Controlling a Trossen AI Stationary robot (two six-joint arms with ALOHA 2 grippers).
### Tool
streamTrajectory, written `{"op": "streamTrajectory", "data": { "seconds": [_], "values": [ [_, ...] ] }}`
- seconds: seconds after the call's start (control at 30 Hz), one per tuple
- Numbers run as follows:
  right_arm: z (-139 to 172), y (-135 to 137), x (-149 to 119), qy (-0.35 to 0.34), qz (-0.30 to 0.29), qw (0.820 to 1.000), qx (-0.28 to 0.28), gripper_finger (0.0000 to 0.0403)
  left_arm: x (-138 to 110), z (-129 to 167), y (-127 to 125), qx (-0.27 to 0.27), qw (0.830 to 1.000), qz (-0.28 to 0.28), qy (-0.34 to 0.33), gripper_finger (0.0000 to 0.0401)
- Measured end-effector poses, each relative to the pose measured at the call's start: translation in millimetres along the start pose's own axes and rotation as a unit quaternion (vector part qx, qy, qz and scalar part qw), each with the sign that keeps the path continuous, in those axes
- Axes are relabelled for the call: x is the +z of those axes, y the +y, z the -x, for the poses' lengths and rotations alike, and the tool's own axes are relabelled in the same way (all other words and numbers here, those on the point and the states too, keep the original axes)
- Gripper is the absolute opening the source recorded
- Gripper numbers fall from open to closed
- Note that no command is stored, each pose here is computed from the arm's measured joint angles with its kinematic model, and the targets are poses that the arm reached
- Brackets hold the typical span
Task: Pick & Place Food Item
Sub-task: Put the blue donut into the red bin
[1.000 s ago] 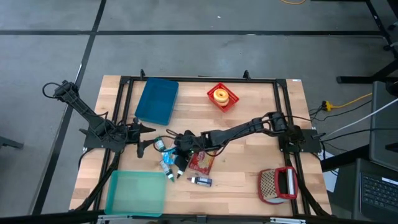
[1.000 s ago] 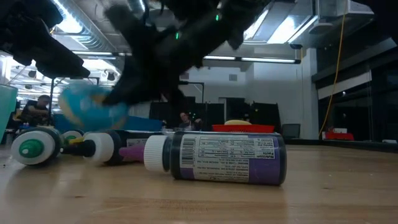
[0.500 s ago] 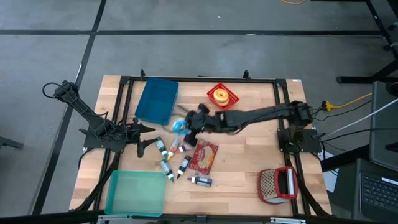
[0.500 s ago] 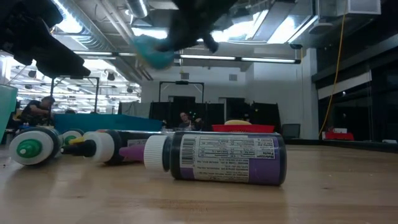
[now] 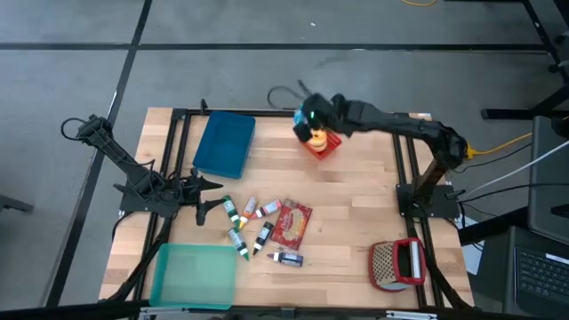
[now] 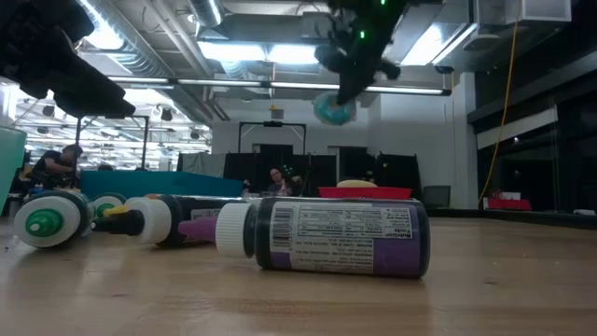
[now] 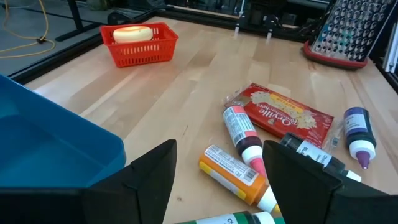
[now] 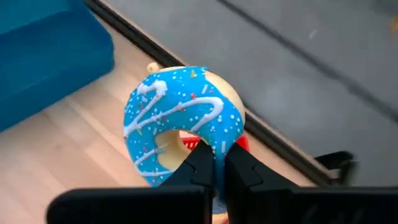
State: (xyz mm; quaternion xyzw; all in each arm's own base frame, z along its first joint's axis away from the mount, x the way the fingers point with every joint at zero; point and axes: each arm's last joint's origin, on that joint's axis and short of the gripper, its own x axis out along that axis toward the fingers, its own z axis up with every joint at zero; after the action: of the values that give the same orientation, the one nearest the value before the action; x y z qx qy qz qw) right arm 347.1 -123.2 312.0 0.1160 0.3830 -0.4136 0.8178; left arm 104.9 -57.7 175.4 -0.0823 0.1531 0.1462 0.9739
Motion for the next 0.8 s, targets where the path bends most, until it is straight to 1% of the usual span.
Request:
{"op": "streamTrajectory", "data": {
  "seconds": [0.1, 0.2, 0.27, 0.33, 0.47, 0.6, 0.8],
  "values": [
    [-28.6, -25.7, 6.8, 0.041, -0.034, 0.998, 0.034, 0.0011, -0.1, 0.0, 0.0, 0.0, 1.0, 0.0, 0.0, 0.0235],
    [-50.7, -49.2, 16.2, 0.055, -0.073, 0.99, 0.104, 0.0012, -0.3, -0.1, -0.1, -0.003, 1.0, 0.0, 0.002, 0.0235],
    [-62.6, -61.4, 20.6, 0.055, -0.093, 0.985, 0.133, 0.0015, -0.5, -0.1, -0.1, -0.003, 1.0, -0.001, 0.003, 0.0235],
    [-69.4, -73.0, 22.5, 0.057, -0.107, 0.982, 0.142, 0.0014, -0.5, -0.1, -0.1, -0.003, 1.0, -0.001, 0.003, 0.0235],
    [-73.6, -89.6, 22.4, 0.073, -0.125, 0.977, 0.154, 0.0011, -0.6, -0.1, -0.1, -0.003, 1.0, -0.001, 0.003, 0.0235],
    [-75.0, -97.8, 18.7, 0.103, -0.134, 0.969, 0.178, 0.0011, -0.6, -0.1, -0.1, -0.003, 1.0, -0.001, 0.003, 0.0235],
    [-82.0, -99.9, 7.4, 0.144, -0.138, 0.964, 0.176, 0.0011, -0.2, -0.1, -0.3, -0.004, 1.0, 0.002, 0.001, 0.0235]
  ]
}}
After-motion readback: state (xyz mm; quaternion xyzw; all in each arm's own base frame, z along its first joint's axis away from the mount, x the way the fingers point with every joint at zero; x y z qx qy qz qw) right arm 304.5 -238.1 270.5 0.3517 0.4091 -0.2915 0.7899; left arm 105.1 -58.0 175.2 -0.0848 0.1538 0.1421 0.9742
